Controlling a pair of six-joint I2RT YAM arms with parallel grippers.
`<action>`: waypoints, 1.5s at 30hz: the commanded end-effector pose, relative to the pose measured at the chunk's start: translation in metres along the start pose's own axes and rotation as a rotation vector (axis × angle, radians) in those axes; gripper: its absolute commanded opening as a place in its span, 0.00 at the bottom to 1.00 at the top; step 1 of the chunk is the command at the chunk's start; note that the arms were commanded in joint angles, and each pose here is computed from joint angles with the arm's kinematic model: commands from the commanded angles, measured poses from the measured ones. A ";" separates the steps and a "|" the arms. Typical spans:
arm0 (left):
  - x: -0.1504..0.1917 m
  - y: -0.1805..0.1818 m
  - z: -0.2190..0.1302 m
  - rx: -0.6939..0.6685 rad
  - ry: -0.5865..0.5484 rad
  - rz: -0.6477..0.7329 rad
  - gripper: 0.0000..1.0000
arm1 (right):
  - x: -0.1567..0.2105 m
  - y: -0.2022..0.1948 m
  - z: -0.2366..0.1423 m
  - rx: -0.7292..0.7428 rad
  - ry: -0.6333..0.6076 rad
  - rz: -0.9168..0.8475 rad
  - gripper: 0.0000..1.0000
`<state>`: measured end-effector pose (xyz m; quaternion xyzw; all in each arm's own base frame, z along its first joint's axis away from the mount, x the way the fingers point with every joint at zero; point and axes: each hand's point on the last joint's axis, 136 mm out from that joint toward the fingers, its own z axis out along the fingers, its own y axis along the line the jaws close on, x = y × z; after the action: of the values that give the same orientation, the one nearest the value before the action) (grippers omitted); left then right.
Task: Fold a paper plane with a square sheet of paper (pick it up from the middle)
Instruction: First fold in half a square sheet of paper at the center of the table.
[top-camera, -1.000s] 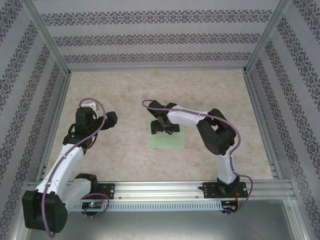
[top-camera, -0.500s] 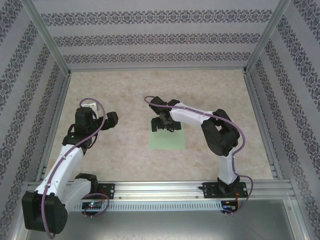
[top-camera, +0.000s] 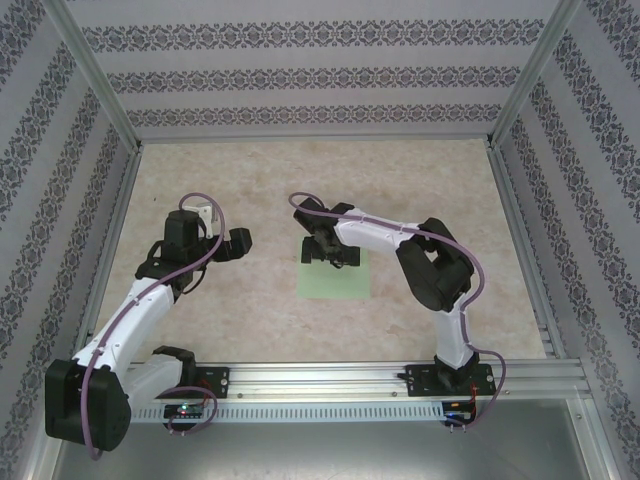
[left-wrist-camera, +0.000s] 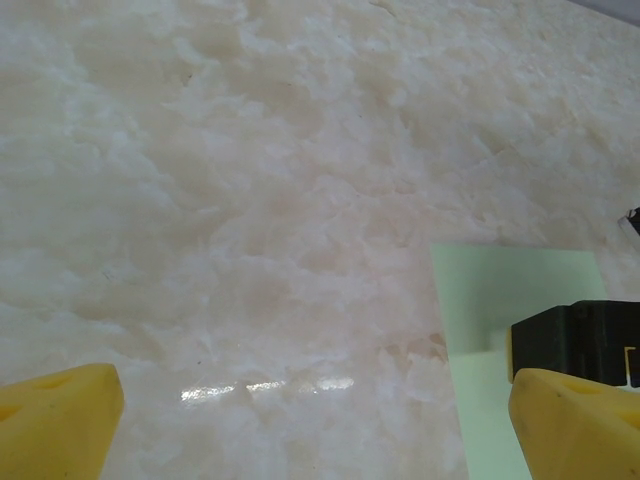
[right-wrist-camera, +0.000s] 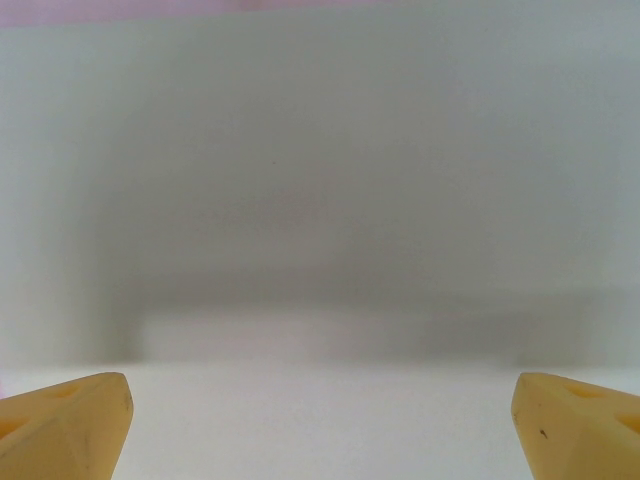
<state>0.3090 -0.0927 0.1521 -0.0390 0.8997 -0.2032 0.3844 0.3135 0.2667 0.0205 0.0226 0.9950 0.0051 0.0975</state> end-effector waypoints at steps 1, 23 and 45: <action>-0.017 -0.010 -0.005 0.025 -0.050 0.042 1.00 | 0.005 -0.006 0.018 0.030 0.027 0.002 0.98; -0.014 -0.007 -0.003 0.010 -0.034 0.043 1.00 | 0.000 -0.002 -0.001 -0.037 -0.005 -0.019 0.66; -0.018 -0.012 -0.007 0.023 -0.045 0.028 1.00 | -0.034 0.048 -0.106 -0.552 -0.113 0.024 0.15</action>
<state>0.3111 -0.0924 0.1550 -0.0363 0.8990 -0.2004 0.3878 0.3225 0.2942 0.1005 0.0062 0.9727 0.1871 0.1373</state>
